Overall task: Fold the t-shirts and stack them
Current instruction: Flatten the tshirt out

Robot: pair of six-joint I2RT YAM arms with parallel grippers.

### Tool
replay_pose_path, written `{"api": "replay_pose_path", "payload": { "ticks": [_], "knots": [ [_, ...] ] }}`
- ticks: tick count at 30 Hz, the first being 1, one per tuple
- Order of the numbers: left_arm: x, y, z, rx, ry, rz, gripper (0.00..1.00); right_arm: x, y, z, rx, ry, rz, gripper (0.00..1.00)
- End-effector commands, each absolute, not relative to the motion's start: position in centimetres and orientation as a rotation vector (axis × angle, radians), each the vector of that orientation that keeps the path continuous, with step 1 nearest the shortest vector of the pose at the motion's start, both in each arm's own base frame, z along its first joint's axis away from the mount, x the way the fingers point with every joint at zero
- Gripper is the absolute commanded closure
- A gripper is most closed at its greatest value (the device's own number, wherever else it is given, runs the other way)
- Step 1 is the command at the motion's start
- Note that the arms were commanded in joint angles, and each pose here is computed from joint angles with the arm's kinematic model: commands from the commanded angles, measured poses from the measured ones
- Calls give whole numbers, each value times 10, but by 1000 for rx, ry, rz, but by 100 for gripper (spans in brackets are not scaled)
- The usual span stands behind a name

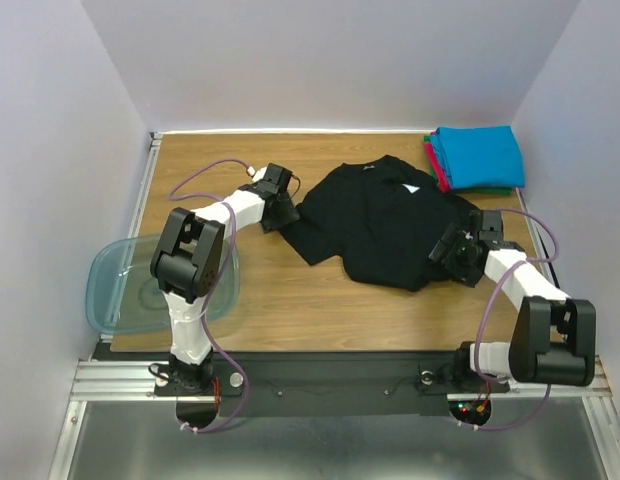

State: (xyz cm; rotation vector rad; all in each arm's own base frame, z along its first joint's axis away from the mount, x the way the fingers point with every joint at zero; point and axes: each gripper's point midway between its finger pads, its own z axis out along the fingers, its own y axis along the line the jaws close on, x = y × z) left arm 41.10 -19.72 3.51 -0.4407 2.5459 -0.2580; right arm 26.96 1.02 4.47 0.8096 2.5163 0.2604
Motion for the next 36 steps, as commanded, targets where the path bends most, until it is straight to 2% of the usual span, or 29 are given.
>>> {"api": "replay_pose_path", "payload": {
  "ticks": [1,2,3,4,6,9,10,11,13,15,16,18,19,20,21,24,25,27,28,29,33,36],
  "knots": [
    [412,-192,21,-456,2574,-210,52,313,12,57,747,2421,292,11],
    [411,-193,17,-456,2583,-207,65,318,14,57,737,2420,299,12],
    [411,-194,16,-452,2587,-215,85,330,15,63,716,2393,305,14],
    [411,-194,15,-441,2592,-215,100,335,23,62,688,2400,311,18],
    [408,-191,17,-437,2584,-206,100,352,31,65,641,2403,307,23],
    [394,-176,23,-450,2555,-164,100,370,56,65,530,2431,301,42],
    [389,-172,24,-469,2546,-154,100,384,69,79,477,2400,315,54],
    [386,-169,37,-479,2509,-172,100,392,73,81,462,2391,300,58],
    [352,-161,25,-486,2539,-171,100,419,81,76,426,2401,263,74],
    [337,-158,25,-497,2540,-182,100,440,87,94,400,2355,288,78],
    [328,-164,26,-476,2541,-197,100,448,93,80,391,2385,282,86],
    [311,-169,31,-479,2536,-236,100,479,106,100,335,2334,295,89],
    [305,-174,34,-467,2533,-255,100,484,119,88,282,2361,287,89],
    [296,-182,40,-453,2528,-300,100,502,127,106,214,2329,277,88],
    [293,-185,44,-447,2523,-322,100,506,139,107,154,2342,274,81],
    [286,-189,65,-445,2474,-389,100,511,152,113,28,2379,249,73],
    [286,-189,70,-457,2458,-405,100,508,156,117,-1,2374,254,60],
    [285,-187,88,-463,2400,-444,100,500,154,144,-13,2326,268,44],
    [285,-187,94,-461,2381,-456,100,492,150,144,-14,2330,254,32],
    [286,-185,105,-463,2347,-473,100,487,144,165,4,2288,241,29],
    [285,-182,120,-464,2299,-496,100,461,122,182,135,2250,178,19],
    [283,-182,125,-457,2288,-514,100,435,106,160,235,2291,129,17]
  ]
}}
